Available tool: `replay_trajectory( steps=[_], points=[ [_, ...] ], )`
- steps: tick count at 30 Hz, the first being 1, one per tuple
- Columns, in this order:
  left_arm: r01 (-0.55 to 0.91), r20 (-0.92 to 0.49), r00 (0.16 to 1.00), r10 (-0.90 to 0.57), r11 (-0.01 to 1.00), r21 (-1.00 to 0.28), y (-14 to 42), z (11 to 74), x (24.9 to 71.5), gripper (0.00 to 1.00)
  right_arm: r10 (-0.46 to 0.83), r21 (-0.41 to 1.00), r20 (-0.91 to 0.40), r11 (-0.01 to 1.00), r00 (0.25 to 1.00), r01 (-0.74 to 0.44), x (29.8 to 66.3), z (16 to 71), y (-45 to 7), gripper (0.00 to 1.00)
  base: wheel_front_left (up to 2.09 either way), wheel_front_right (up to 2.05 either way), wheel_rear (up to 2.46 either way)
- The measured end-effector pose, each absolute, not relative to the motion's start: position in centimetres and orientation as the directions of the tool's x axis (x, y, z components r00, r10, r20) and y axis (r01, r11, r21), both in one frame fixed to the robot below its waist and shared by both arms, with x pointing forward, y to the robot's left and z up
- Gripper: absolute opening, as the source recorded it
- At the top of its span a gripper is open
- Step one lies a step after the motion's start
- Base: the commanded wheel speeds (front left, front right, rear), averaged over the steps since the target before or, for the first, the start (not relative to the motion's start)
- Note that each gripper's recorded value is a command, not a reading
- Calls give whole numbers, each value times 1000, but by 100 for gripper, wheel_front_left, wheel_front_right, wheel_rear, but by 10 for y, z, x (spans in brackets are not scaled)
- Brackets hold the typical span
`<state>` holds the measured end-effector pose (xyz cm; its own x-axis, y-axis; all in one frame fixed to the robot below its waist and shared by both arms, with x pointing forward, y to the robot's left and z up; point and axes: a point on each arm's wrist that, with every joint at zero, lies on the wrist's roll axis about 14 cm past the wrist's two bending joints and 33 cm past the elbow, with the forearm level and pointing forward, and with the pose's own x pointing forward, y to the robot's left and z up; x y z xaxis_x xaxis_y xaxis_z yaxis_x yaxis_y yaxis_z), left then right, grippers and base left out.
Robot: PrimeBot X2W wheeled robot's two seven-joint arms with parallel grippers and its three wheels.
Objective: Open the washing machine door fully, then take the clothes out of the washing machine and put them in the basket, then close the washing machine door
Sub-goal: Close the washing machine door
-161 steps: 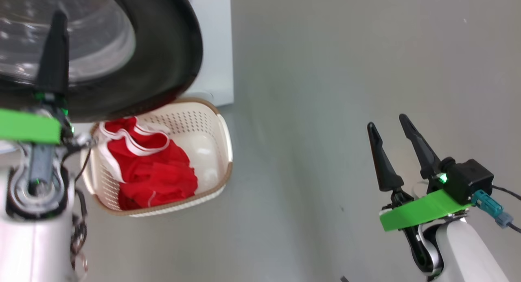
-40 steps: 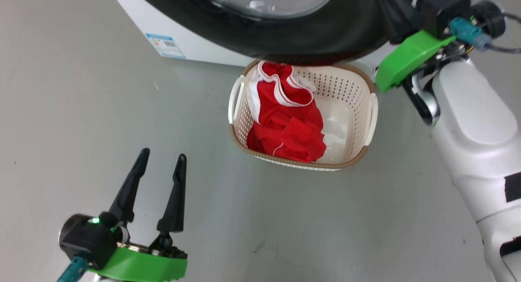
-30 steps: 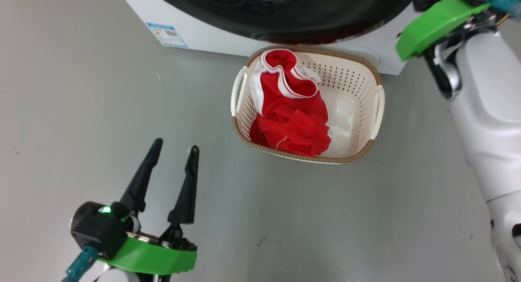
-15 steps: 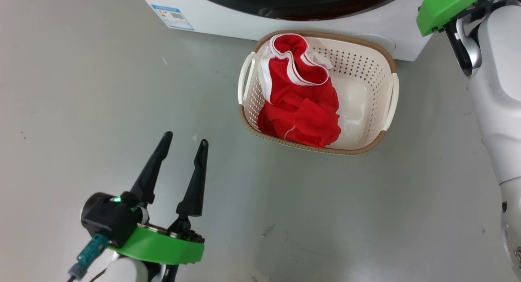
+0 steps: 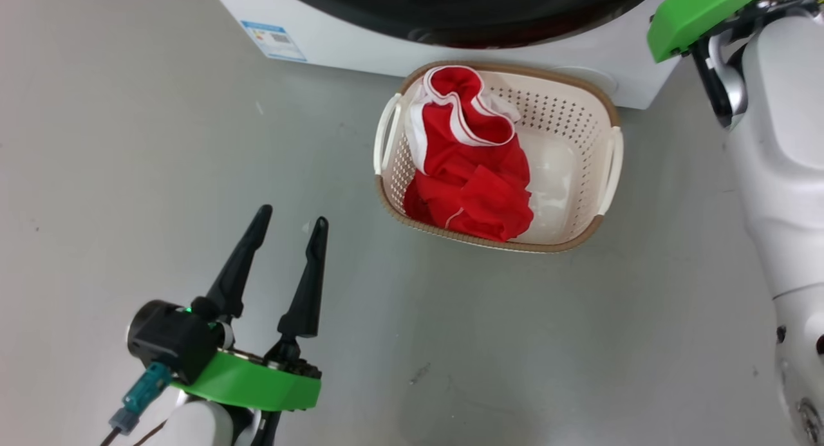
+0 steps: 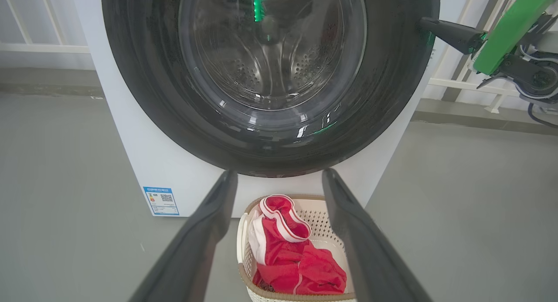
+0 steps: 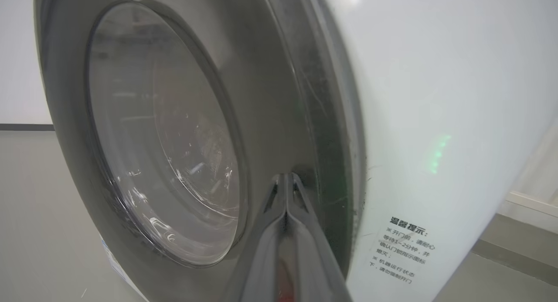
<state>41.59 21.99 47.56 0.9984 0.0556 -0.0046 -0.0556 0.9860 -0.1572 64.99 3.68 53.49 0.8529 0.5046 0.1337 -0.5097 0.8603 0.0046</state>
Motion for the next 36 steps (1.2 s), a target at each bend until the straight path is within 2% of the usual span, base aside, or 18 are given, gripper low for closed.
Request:
replay_trajectory(
  steps=[4, 5, 6, 7, 19, 27, 36],
  points=[
    [-48, 12, 999, 51, 985, -166, 218, 480, 419, 100, 501, 36, 137, 860, 855, -510, 637, 533, 33, 0, 0, 0, 0],
    [-44, 16, 999, 47, 985, -169, 216, 481, 420, 100, 501, 42, 130, 859, 855, -510, 632, 530, 32, 19, 0, 0, 0],
    [-39, 21, 999, 44, 984, -172, 215, 482, 420, 100, 501, 48, 122, 860, 857, -509, 628, 526, 30, 46, 0, 0, 0],
    [-36, 26, 999, 41, 984, -175, 214, 484, 421, 100, 500, 51, 117, 860, 858, -508, 623, 523, 28, 100, 0, 0, 0],
    [0, 94, 995, 20, 977, -212, 201, 504, 428, 100, 430, 99, 103, 893, 897, -439, 573, 515, -18, 100, 0, 0, 0],
    [47, 130, 991, -14, 966, -253, 184, 516, 429, 100, 339, 120, 136, 927, 931, -355, 544, 529, -62, 100, 0, 0, 0],
    [96, 153, 986, -60, 967, -236, 168, 526, 422, 100, 230, 131, 155, 959, 961, -251, 506, 537, -110, 100, 0, 0, 0]
  ],
)
